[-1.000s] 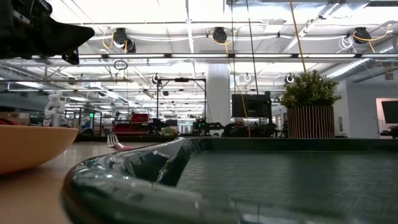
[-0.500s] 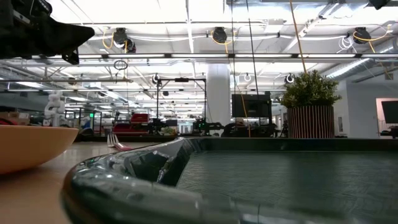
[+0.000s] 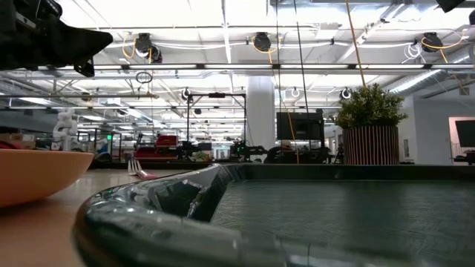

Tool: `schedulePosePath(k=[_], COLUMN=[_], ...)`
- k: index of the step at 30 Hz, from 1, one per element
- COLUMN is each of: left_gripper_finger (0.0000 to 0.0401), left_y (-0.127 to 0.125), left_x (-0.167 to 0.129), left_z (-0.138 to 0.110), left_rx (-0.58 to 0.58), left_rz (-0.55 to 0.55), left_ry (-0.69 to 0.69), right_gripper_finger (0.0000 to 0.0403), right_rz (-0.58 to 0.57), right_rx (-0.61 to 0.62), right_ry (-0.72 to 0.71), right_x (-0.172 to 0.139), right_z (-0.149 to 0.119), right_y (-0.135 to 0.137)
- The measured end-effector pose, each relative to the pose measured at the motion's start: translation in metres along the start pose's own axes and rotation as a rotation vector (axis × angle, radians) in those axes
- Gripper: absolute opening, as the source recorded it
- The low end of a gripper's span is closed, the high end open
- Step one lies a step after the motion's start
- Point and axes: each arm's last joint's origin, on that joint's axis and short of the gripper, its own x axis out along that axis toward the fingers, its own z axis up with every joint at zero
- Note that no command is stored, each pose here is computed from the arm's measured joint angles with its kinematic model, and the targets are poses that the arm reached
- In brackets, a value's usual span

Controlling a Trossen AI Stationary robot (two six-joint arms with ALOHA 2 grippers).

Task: Pick and place plate/cup/fork/spoon on tray
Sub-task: Put the brown cup on the top right of the black tray

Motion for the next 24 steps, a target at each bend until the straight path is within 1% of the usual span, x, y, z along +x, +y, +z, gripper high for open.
schedulePosePath(k=[7,11,17,20,24], left_gripper_finger=[0.0024,0.0024,0.0024,0.0024,0.0024], left_y=[0.0,0.0,0.0,0.0,0.0], left_x=[0.0,0.0,0.0,0.0,0.0], left_z=[0.0,0.0,0.0,0.0,0.0], left_rx=[0.0,0.0,0.0,0.0,0.0], left_rz=[0.0,0.0,0.0,0.0,0.0], left_ry=[0.0,0.0,0.0,0.0,0.0], right_gripper_finger=[0.0006,0.0006,0.0008,0.0018,0.0048], right_rz=[0.036,0.034,0.035,0.024,0.019], right_rx=[0.05,0.051,0.048,0.049,0.049], right_ry=[-0.047,-0.042,0.014,0.017,0.011], right_x=[-0.006,0.0,0.013,0.015,0.015], right_z=[-0.004,-0.005,-0.008,-0.008,-0.008], right_y=[-0.01,-0.013,-0.016,-0.017,-0.017])
